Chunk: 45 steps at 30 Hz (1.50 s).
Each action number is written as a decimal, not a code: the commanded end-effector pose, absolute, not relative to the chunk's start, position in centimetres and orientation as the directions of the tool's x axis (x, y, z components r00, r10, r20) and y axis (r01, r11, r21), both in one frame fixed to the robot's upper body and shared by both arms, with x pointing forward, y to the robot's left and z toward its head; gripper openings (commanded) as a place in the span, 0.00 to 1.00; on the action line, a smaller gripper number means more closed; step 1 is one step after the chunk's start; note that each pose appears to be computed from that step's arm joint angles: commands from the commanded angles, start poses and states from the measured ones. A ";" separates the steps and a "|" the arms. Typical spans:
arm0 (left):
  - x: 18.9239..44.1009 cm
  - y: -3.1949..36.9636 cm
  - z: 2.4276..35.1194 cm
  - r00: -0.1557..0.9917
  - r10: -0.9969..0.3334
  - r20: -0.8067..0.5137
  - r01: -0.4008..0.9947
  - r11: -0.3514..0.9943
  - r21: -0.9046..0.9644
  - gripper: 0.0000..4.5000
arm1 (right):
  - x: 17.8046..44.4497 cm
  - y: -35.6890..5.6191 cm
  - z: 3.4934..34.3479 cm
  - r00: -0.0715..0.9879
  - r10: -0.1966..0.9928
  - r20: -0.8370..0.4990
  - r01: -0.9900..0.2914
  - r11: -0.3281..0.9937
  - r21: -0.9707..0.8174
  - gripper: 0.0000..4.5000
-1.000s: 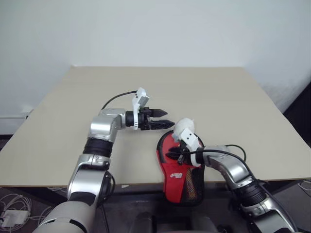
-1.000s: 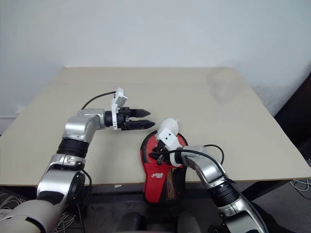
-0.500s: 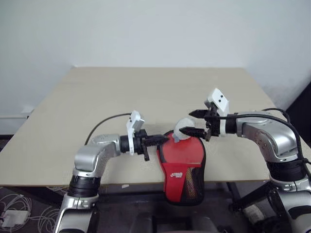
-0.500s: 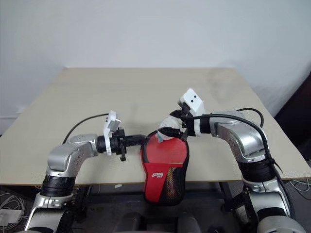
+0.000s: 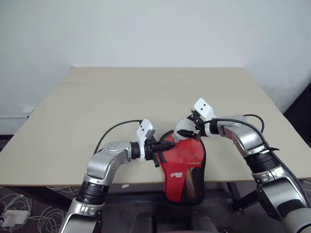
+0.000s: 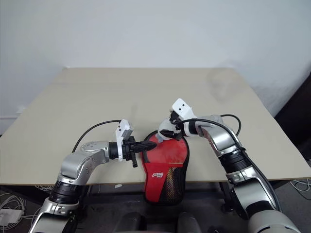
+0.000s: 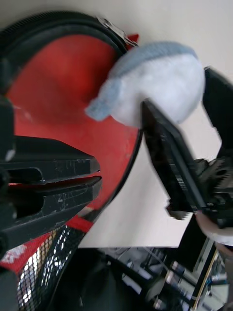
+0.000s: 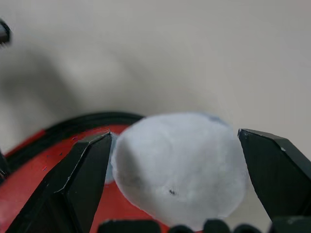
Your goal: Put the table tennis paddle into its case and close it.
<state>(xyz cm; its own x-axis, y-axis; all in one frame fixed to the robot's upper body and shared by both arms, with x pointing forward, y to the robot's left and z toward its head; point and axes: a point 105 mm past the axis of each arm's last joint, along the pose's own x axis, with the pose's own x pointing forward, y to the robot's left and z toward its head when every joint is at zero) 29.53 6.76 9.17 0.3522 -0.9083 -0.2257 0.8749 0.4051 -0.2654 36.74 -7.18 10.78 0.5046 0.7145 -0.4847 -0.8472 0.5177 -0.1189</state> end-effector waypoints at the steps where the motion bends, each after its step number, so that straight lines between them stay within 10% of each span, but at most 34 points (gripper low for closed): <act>1: 29.5 6.1 10.2 0.350 -0.916 -0.195 0.892 0.390 -0.230 0.01 | 37.5 -6.9 11.7 0.518 0.716 -0.468 -0.848 0.499 -0.176 1.00; 6: 29.7 6.1 10.3 0.361 -0.912 -0.194 0.891 0.399 -0.216 0.00 | 37.8 -7.1 10.7 0.515 0.699 -0.497 -0.848 0.502 -0.173 0.88; 14: 30.5 5.0 9.1 0.365 -0.895 -0.256 0.902 0.408 -0.141 0.00 | 38.3 -7.7 10.3 0.504 0.682 -0.530 -0.853 0.488 -0.183 0.28; 19: 31.0 3.8 7.4 0.339 -0.895 -0.292 0.912 0.388 -0.131 0.00 | 40.1 -7.5 11.4 0.545 0.666 -0.509 -0.829 0.517 -0.212 0.07; 45: 31.1 3.8 1.6 0.326 -0.833 -0.447 0.917 0.394 -0.066 0.00 | 44.3 -13.5 12.7 0.694 0.510 -0.509 -0.690 0.674 -0.264 0.06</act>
<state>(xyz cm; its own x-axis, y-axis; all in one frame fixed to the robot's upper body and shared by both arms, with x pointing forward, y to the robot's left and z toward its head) 31.78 3.00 4.09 0.3521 -0.8684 -0.3491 0.9231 0.3838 -0.0239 43.25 -12.27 9.90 0.6338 0.5306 -0.5628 -0.7251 0.6608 -0.1936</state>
